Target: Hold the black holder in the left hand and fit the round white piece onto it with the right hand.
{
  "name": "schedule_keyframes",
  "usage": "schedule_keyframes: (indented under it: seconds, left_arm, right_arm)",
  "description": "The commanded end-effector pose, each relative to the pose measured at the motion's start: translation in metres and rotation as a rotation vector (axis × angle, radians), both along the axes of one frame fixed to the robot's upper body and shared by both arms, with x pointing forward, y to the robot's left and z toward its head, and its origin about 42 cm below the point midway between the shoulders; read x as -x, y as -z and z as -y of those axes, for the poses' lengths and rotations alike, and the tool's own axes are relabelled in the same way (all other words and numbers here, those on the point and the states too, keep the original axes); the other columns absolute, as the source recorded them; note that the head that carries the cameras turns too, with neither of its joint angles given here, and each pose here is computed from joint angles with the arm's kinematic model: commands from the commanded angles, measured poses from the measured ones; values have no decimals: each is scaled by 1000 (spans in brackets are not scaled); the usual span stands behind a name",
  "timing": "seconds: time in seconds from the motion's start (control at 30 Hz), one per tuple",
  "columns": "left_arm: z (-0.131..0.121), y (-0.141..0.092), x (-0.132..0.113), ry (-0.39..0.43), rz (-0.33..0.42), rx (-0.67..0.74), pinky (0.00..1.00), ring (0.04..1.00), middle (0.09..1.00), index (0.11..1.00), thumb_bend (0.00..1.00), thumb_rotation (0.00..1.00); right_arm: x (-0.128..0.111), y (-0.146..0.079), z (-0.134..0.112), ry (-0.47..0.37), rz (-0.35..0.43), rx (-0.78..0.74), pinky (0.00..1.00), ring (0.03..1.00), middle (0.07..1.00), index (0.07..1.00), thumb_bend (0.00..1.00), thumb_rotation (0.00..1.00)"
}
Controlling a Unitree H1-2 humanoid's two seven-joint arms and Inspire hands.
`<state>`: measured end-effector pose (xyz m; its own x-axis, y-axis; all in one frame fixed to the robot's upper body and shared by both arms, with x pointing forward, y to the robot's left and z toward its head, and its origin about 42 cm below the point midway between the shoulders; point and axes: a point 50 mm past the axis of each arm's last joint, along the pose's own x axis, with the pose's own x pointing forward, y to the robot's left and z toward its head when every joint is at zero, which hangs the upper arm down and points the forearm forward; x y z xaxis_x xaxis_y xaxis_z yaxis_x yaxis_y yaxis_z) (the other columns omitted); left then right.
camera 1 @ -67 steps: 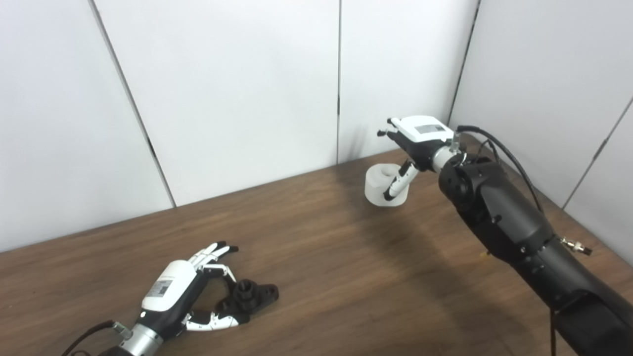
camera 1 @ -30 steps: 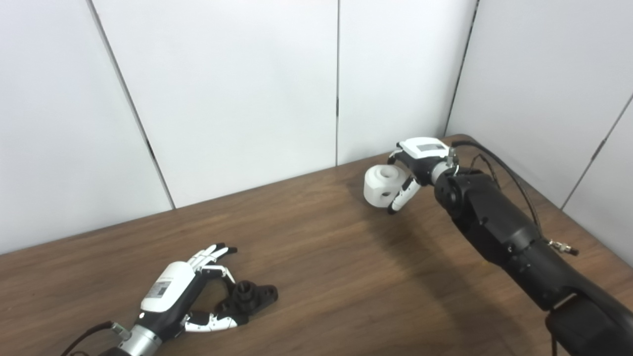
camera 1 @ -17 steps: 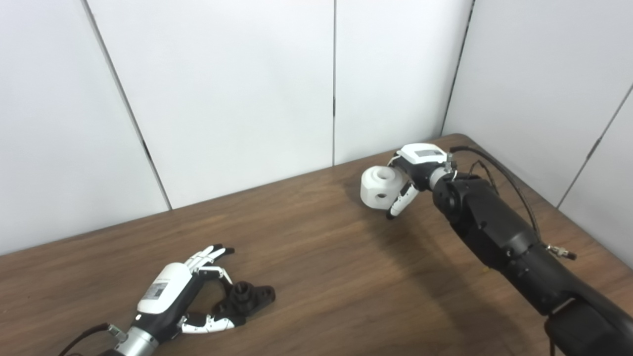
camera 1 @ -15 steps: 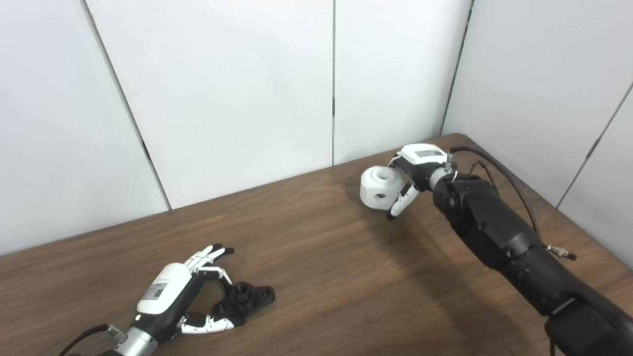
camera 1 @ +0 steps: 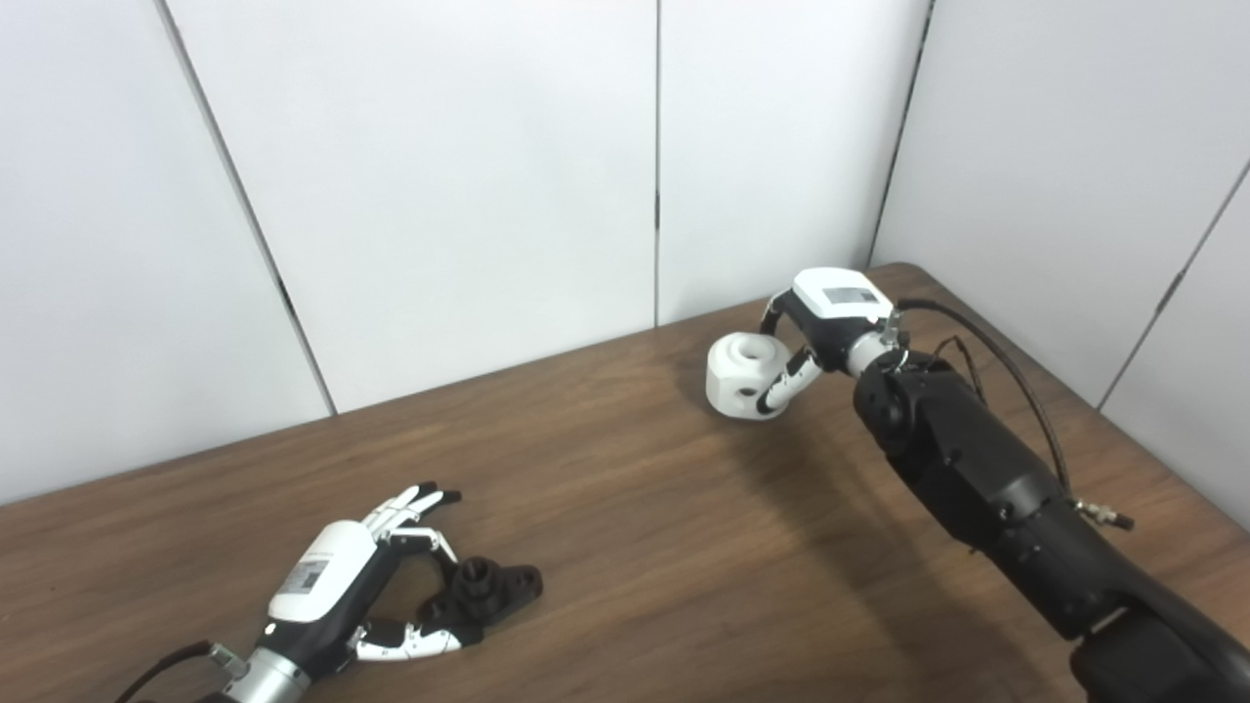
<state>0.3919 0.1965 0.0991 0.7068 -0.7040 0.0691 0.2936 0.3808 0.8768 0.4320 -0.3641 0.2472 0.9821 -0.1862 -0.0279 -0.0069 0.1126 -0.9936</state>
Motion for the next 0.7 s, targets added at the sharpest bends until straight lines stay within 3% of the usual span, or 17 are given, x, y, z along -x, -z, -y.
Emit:
schedule_keyframes:
  seconds: [0.0,0.23,0.33,0.37,0.43,0.67]
  left_arm:
    - [-23,61,47,17,-185,-159,948,972,914,488,522,77]
    - [-21,60,48,23,-179,-157,938,970,914,488,522,76]
    - [-21,59,48,22,-182,-153,950,973,915,488,522,75]
    - [-21,59,49,21,-182,-153,951,973,915,488,522,75]
    - [-21,59,48,19,-182,-151,950,972,915,488,522,75]
    - [-21,59,48,15,-182,-148,938,968,914,488,522,74]
  right_arm:
    - [-6,-27,0,-2,107,-1,815,842,821,625,811,314]
    - [-8,-27,-2,4,123,3,803,836,817,618,802,302]
    - [-8,-26,-2,-4,140,13,790,820,795,577,757,274]
    - [-8,-26,-2,-5,144,14,789,816,786,526,616,205]
    - [-7,-26,-3,-8,160,13,788,811,774,498,544,166]
    - [-5,-25,-3,-22,210,24,770,786,732,482,520,138]
